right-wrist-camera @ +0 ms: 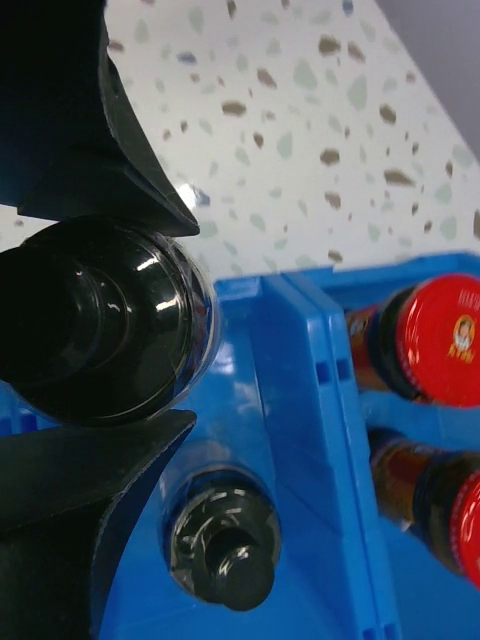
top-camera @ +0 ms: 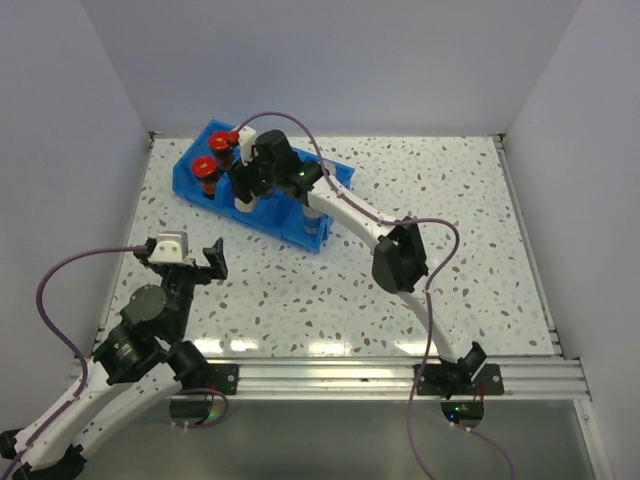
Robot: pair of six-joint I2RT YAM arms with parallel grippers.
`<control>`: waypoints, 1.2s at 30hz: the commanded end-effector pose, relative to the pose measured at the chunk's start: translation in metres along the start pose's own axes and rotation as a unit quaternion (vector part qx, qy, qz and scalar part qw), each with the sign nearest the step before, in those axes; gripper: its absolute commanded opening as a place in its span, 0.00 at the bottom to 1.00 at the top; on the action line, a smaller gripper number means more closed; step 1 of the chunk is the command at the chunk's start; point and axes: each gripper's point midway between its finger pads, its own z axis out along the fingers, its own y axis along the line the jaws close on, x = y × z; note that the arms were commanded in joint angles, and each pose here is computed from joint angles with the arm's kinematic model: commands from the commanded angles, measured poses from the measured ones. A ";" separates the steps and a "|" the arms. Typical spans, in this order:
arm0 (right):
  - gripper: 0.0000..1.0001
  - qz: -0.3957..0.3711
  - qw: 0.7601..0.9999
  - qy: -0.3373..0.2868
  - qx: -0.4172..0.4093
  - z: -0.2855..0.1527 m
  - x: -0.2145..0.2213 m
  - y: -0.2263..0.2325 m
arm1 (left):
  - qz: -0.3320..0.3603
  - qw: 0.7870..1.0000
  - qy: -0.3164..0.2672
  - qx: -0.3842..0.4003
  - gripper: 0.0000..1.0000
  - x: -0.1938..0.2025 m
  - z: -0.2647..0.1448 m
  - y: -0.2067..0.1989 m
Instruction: Organize the condiment bottles
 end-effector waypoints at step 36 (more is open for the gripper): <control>0.99 -0.168 0.983 -0.055 0.058 -0.095 -0.079 0.013 | 0.001 1.000 -0.012 0.014 1.00 -0.002 0.000 -0.003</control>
